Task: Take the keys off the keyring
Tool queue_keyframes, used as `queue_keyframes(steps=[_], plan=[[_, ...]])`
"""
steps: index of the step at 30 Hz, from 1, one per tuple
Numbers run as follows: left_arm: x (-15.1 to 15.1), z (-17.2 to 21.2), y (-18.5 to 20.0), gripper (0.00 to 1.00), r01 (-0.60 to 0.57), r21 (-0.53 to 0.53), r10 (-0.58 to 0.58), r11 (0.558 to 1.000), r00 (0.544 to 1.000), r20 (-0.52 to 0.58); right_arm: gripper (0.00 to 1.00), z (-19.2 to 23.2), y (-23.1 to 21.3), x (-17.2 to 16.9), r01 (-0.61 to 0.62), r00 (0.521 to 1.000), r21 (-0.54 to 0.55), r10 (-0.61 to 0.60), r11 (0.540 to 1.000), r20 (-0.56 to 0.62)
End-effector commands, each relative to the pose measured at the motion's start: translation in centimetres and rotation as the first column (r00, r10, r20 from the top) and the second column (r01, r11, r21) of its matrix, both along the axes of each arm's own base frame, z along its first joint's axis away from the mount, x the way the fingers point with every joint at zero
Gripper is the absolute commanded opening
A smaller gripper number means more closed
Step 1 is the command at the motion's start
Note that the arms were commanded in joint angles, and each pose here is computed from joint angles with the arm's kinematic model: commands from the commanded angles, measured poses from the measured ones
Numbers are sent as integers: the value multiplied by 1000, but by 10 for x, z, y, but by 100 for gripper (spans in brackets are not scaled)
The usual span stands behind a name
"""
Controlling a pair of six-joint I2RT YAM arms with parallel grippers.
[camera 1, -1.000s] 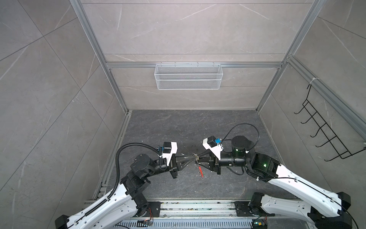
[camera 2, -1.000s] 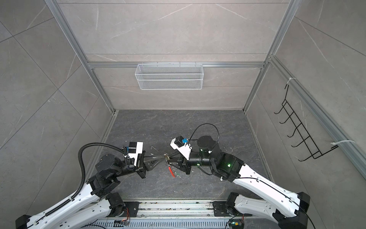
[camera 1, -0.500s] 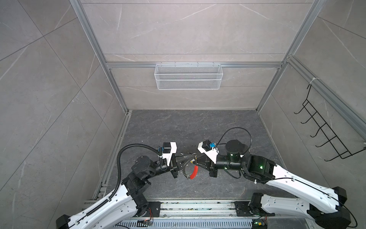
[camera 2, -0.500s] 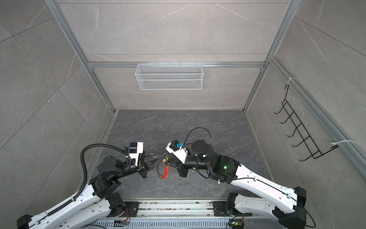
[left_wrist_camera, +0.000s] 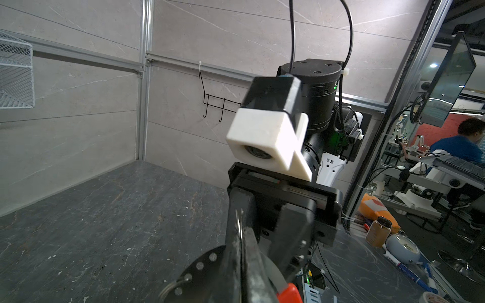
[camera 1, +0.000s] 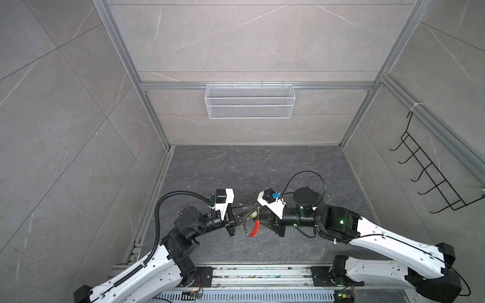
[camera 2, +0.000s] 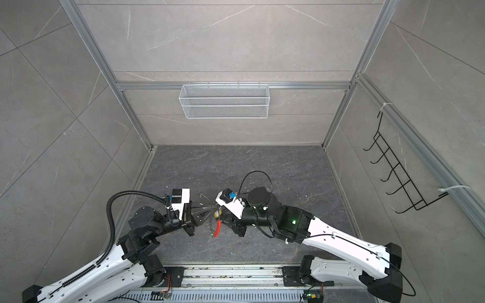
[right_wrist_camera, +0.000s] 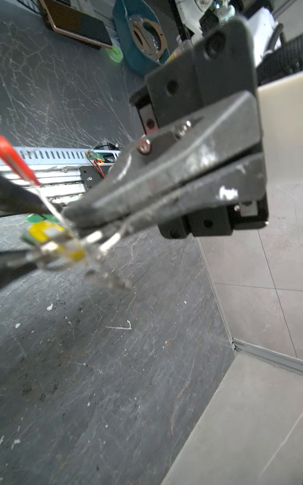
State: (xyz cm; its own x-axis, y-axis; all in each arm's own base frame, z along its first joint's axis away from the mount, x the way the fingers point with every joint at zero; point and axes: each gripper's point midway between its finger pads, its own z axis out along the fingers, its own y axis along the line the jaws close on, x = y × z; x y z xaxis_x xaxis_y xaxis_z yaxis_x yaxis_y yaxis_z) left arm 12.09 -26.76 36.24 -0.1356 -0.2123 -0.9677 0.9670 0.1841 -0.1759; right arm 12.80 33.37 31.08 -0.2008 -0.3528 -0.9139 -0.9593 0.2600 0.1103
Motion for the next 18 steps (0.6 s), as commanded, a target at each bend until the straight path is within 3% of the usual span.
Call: queue_keyframes(steps=[1,8,13,18], plan=[[-9,28,7,0,12,-48,-8,999,997,83,41,21,-19,-7,9,999,23,-10,1000,48],[-18,25,3,0,71,-16,-69,997,994,90,48,56,-36,-5,14,995,103,-24,995,94],[-21,26,2,0,89,-17,-87,996,992,93,49,78,-30,-3,-50,999,199,45,979,31],[-20,26,3,0,82,-20,-80,996,993,92,48,75,-20,-5,-127,989,224,142,966,-51]])
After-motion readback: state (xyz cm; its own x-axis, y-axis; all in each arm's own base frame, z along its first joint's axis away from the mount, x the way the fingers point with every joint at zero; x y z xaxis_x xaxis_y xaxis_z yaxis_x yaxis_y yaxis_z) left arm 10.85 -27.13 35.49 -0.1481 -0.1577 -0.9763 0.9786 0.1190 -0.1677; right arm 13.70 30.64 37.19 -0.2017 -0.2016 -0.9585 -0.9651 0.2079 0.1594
